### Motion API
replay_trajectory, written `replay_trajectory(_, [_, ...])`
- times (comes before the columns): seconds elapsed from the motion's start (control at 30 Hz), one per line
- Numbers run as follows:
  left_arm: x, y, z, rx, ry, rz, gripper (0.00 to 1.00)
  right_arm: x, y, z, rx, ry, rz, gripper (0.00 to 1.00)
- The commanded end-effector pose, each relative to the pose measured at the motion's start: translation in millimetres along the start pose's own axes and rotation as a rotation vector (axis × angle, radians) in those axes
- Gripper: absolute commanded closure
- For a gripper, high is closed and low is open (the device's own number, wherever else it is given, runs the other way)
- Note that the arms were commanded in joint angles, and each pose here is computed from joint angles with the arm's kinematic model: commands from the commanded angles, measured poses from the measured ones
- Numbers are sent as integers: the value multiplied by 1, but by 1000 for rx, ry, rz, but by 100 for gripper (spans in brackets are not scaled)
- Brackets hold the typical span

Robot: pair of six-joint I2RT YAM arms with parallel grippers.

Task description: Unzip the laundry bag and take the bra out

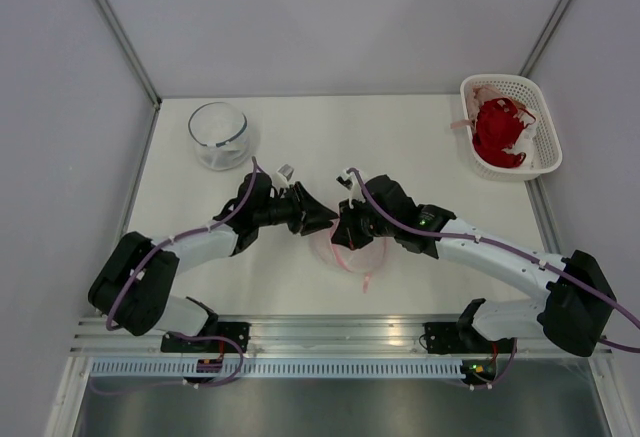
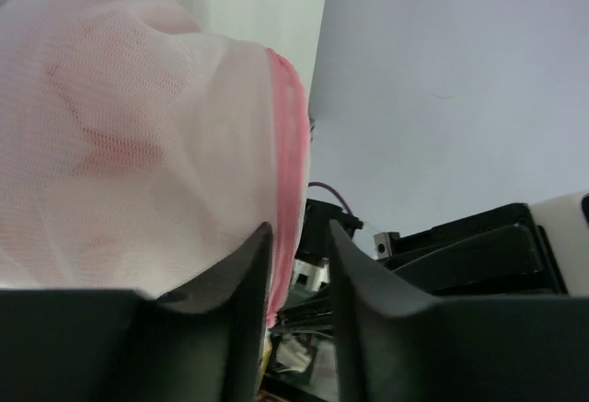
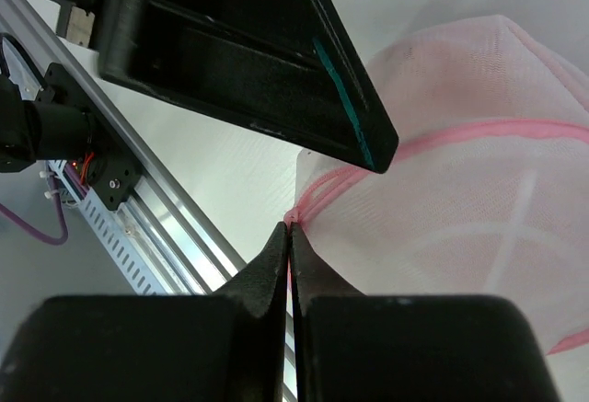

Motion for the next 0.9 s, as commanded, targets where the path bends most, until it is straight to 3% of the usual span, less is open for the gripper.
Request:
replay_trajectory(0.0, [-4, -4, 0, -8, 37, -16, 45, 8, 2, 5, -14, -32, 22, 100])
replay_trajectory(0.03, [-3, -4, 1, -1, 28, -26, 14, 8, 2, 5, -16, -33, 23, 100])
replay_trajectory(0.07, [-3, -7, 3, 11, 7, -57, 1, 7, 2, 6, -14, -29, 23, 99])
replay_trajectory(0.2, [-1, -20, 5, -3, -17, -170, 0, 7, 2, 6, -19, -30, 24, 99])
replay_trajectory(0.43, [9, -22, -14, 39, 92, -246, 0, 8, 2, 6, -14, -29, 24, 100])
replay_trajectory(0.5, [10, -21, -16, 28, 107, -238, 5, 7, 2, 6, -16, -28, 23, 100])
replay_trajectory(0.7, [10, -9, -21, 33, 144, -213, 33, 7, 2, 7, -19, -30, 28, 100])
replay_trajectory(0.73, [11, -9, -21, 24, 146, -215, 43, 7, 2, 7, -21, -29, 27, 100])
replay_trajectory(0.8, [10, -5, -22, 22, 167, -205, 53, 7, 2, 6, -20, -30, 24, 100])
replay_trajectory(0.87, [10, -4, -23, 12, 183, -199, 74, 7, 1, 5, -22, -29, 22, 100])
Point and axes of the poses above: each gripper's point midway between its finger pads, its own z axis back along the fingers, its own y axis along the line the jaws close on, x = y × z, the point moved 9 cm from there along z, back along the fingers, and after that the axes turned 14 degrees about z, right-handed, at the moved point
